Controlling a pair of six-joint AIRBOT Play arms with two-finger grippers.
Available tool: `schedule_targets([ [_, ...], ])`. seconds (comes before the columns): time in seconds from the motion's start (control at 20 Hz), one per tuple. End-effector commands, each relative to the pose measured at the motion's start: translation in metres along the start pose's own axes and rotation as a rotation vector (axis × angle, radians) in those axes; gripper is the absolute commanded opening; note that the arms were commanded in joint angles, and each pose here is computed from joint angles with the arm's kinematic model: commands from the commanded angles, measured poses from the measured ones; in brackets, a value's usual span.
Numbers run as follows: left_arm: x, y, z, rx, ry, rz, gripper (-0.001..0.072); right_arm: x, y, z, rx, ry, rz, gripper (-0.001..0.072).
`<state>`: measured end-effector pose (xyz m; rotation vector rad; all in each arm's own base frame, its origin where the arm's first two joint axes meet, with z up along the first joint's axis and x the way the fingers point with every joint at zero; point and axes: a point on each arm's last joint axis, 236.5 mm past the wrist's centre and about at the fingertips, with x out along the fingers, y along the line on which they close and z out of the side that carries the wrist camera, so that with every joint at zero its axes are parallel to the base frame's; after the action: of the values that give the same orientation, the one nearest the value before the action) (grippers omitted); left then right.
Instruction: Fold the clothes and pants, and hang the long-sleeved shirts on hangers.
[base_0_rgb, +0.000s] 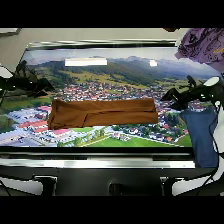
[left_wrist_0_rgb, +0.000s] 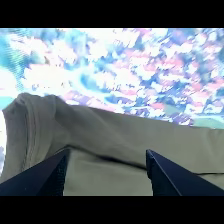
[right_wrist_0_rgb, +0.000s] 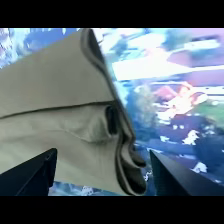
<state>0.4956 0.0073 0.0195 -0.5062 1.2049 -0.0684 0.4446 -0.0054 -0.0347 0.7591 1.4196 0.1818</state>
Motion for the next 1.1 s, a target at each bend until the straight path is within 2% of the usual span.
schedule_targets([
  [0.0,-0.009,-0.005,0.004,0.006,-0.011,-0.003,0.0544,0.013,-0.01,-0.009,0.042,0.062,0.087,0.0667],
  [0.5,-0.009,-0.005,0.004,0.006,-0.011,-0.003,0.0544,0.088,-0.001,-0.019,0.047,0.106,0.11,0.0651],
  [0.6,-0.009,-0.005,0.004,0.005,-0.01,-0.003,0.0544,0.095,0.009,-0.027,0.019,0.132,0.106,0.0469],
  [0.7,-0.009,-0.007,0.004,0.005,-0.009,-0.009,0.0542,0.101,0.016,-0.035,-0.005,0.153,0.098,0.0155],
  [0.75,-0.008,-0.012,0.003,0.006,-0.007,-0.021,0.0538,0.102,0.019,-0.035,-0.01,0.152,0.098,0.0061],
  [0.8,-0.006,-0.02,0.001,0.009,-0.002,-0.04,0.0507,0.098,0.021,-0.034,-0.007,0.146,0.099,0.0031],
  [0.85,-0.003,-0.028,-0.001,0.015,0.006,-0.058,0.0418,0.092,0.023,-0.033,-0.006,0.132,0.092,0.0031],
  [0.95,0.01,-0.053,-0.013,0.036,0.044,-0.099,0.0034,0.067,0.02,-0.026,-0.026,0.083,0.0,0.0031],
  [1.05,0.033,-0.081,-0.029,0.037,0.09,-0.116,0.002,0.033,0.024,-0.018,-0.052,0.011,-0.076,0.0031],
])
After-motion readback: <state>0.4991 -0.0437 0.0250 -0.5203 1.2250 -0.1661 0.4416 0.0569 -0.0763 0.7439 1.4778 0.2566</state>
